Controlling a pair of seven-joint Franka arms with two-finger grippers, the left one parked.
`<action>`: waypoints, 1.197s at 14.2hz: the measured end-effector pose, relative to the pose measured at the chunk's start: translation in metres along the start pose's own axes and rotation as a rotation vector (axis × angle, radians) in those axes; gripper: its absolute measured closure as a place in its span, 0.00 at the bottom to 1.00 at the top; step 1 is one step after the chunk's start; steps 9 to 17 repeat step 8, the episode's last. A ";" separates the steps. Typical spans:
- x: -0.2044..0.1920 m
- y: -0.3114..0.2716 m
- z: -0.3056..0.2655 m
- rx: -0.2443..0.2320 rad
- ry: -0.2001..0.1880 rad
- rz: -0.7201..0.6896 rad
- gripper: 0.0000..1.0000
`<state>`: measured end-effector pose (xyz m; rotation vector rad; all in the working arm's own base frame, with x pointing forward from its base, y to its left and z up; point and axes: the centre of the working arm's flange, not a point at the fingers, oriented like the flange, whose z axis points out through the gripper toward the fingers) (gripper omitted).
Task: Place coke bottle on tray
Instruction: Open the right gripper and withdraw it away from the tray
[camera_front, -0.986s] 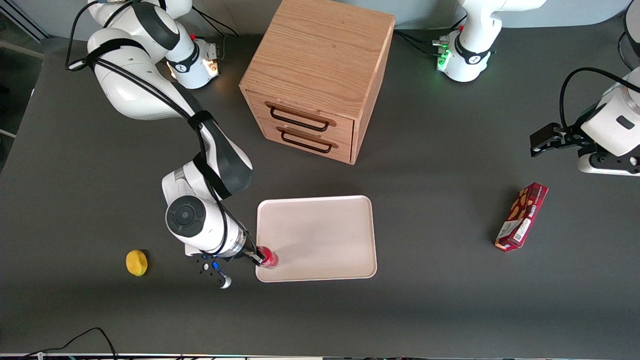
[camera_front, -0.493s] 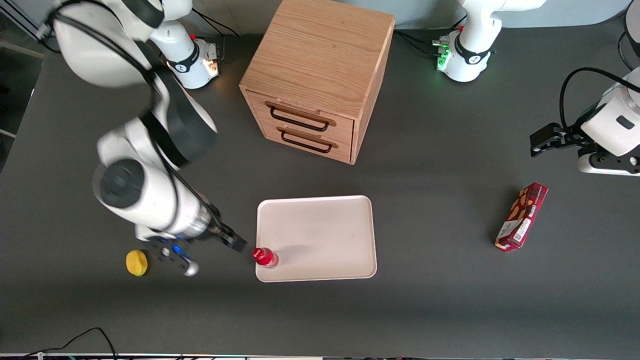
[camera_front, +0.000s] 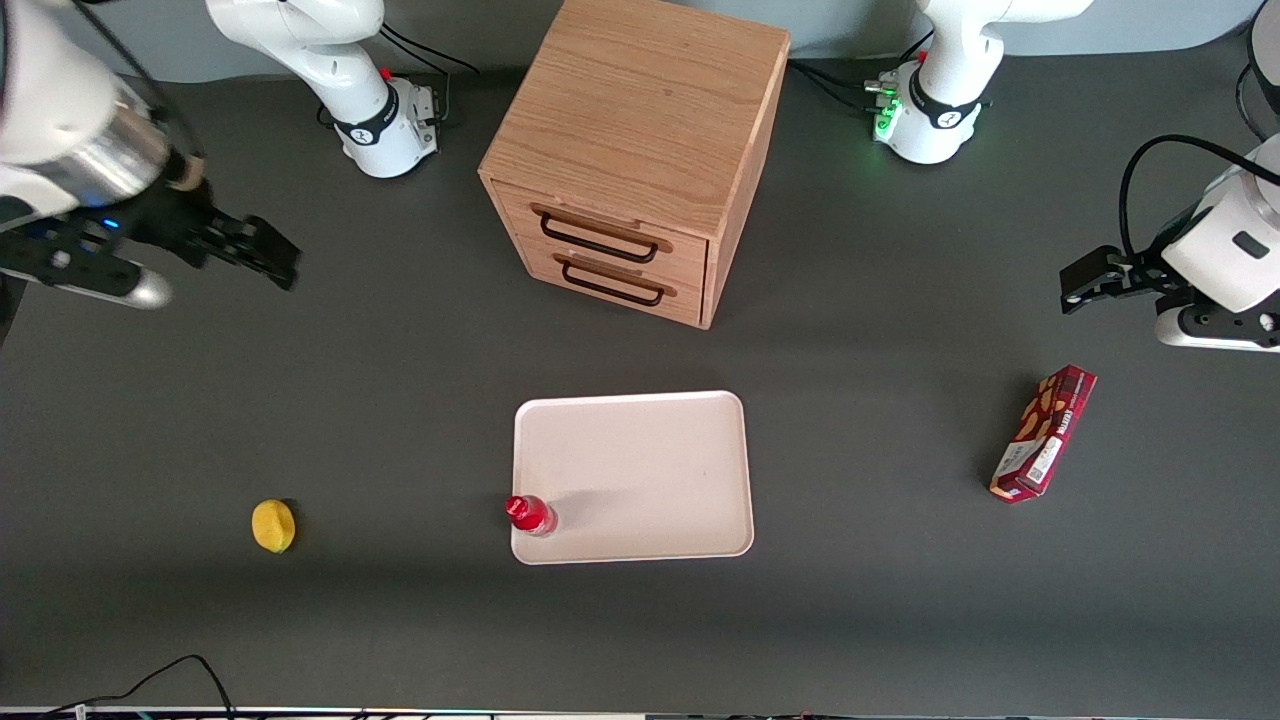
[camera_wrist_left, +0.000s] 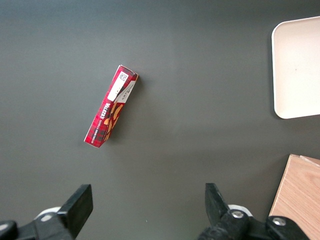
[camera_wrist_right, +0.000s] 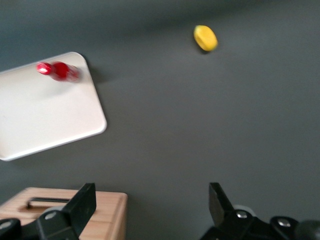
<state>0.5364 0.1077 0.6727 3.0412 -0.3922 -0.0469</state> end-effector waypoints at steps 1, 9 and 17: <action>-0.001 0.036 0.008 0.000 -0.013 -0.005 0.00; -0.038 0.078 0.066 0.024 0.008 -0.026 0.00; -0.038 0.078 0.066 0.024 0.008 -0.026 0.00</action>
